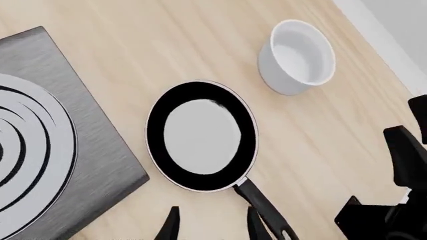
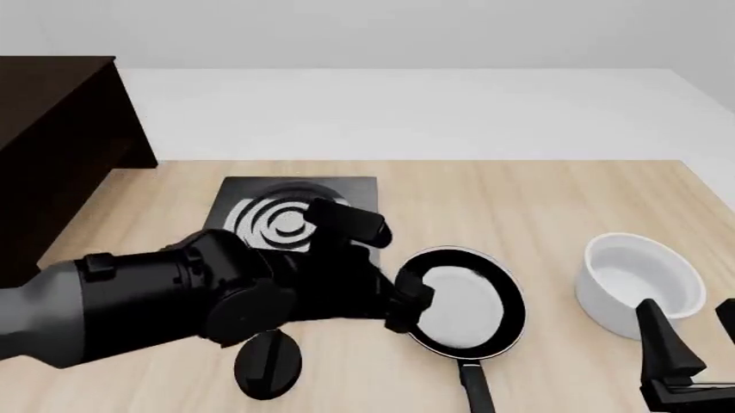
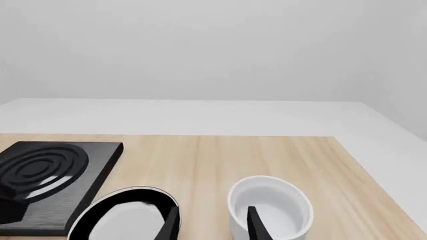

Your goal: Put the frying pan under the cabinet shelf.

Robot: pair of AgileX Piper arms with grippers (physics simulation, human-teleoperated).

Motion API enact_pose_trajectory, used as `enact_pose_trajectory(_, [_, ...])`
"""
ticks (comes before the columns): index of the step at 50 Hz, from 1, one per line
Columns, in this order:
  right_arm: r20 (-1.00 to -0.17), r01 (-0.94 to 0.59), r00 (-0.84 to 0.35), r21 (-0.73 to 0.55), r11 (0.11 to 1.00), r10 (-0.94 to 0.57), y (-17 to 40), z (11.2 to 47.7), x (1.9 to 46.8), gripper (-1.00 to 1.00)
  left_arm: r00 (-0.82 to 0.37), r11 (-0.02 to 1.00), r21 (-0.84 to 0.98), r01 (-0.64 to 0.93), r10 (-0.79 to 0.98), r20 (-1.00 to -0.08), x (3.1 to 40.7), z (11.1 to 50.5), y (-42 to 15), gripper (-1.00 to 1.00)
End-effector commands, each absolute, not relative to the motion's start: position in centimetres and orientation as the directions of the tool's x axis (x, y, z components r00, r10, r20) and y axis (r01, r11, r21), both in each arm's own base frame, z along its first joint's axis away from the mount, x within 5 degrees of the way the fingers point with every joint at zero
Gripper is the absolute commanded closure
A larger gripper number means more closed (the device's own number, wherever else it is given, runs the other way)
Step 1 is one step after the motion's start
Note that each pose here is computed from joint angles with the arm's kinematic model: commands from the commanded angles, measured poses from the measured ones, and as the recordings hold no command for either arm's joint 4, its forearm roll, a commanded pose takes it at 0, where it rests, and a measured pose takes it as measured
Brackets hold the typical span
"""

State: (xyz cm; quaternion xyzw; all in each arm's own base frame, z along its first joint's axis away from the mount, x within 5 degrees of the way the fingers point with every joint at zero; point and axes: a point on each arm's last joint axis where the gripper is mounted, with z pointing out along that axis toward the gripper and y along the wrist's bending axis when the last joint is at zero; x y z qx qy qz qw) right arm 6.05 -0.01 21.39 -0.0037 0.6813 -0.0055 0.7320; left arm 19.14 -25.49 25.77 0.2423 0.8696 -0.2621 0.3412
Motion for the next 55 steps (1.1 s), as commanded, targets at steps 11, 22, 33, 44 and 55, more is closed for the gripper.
enact_pose_trajectory(11, [-0.997,0.003,0.071,-0.013,1.0,-0.013,0.0,21.4,6.1,-1.0,-0.674,0.701,-0.348,0.623,0.255,-0.693,16.6,23.3,-27.9,-1.0])
enact_pose_trajectory(22, [-0.997,0.003,0.071,-0.013,1.0,-0.013,0.0,21.4,6.1,-1.0,-0.705,0.667,-0.421,0.614,0.225,-0.672,14.5,22.2,-29.0,-1.0])
enact_pose_trajectory(33, [-0.997,0.003,0.072,-0.013,1.0,-0.013,0.0,21.4,6.0,-1.0,-0.72,0.644,-0.47,0.604,0.189,-0.667,13.6,21.9,-29.6,-1.0])
enact_pose_trajectory(44, [-0.997,0.003,0.072,-0.013,1.0,-0.013,0.0,21.4,6.1,-1.0,-0.751,0.662,-0.493,0.564,0.164,-0.639,14.0,20.1,-29.9,-1.0])
enact_pose_trajectory(55, [-0.997,0.003,0.072,-0.013,1.0,-0.013,0.0,21.4,6.0,-1.0,-0.777,0.669,-0.512,0.539,0.16,-0.608,13.8,18.5,-30.7,-1.0])
